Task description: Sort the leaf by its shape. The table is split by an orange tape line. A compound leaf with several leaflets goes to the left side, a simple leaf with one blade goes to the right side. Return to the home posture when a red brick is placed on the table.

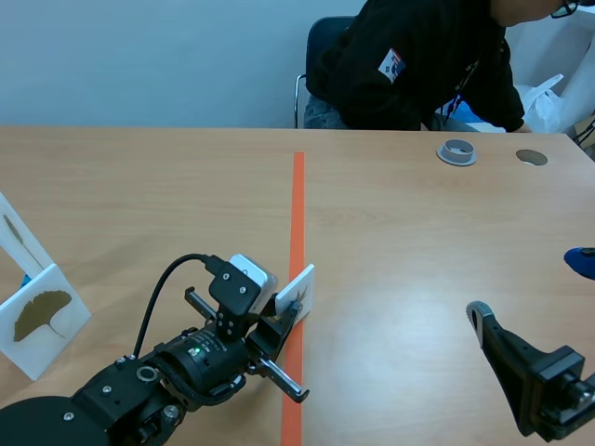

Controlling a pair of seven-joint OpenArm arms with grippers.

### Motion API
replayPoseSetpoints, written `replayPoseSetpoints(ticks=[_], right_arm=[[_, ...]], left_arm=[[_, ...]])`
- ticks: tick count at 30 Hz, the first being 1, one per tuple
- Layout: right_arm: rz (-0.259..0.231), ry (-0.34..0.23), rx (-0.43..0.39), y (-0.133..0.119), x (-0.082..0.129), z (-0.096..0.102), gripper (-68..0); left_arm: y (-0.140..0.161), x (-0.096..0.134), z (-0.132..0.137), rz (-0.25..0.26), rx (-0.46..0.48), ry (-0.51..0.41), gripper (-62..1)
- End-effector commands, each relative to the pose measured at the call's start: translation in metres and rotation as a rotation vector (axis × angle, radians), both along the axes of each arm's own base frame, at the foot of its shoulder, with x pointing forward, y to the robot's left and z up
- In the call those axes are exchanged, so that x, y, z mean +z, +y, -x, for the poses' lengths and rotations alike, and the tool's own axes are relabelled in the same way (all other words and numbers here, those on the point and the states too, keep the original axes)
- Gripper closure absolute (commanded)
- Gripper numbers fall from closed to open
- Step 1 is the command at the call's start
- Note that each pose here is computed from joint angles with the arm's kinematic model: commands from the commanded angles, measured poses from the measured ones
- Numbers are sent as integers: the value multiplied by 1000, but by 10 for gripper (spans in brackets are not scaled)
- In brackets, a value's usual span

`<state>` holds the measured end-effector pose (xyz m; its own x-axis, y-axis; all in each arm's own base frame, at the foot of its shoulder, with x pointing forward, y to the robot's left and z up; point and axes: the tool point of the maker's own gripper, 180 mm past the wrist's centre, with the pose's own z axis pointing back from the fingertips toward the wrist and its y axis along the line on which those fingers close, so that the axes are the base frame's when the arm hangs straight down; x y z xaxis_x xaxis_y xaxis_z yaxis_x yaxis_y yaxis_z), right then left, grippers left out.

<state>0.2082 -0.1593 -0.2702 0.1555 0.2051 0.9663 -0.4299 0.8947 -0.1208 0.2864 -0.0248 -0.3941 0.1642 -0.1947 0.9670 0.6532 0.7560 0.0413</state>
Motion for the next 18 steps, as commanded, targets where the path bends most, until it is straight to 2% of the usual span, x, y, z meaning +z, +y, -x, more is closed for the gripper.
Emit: replayPoseSetpoints(ticks=[1,6,12,18], right_arm=[[-2,-43,-8,-6,10,-6,-679],[-2,-43,-8,-6,10,-6,-679],[-2,-43,-8,-6,10,-6,-679],[-2,-43,-8,-6,10,-6,-679]], left_arm=[[-5,17,-1,42,3,-38,-36],[-7,41,23,69,-12,-65,-36],[-3,84,59,119,-24,-97,-36],[9,106,89,114,-6,-65,-36]])
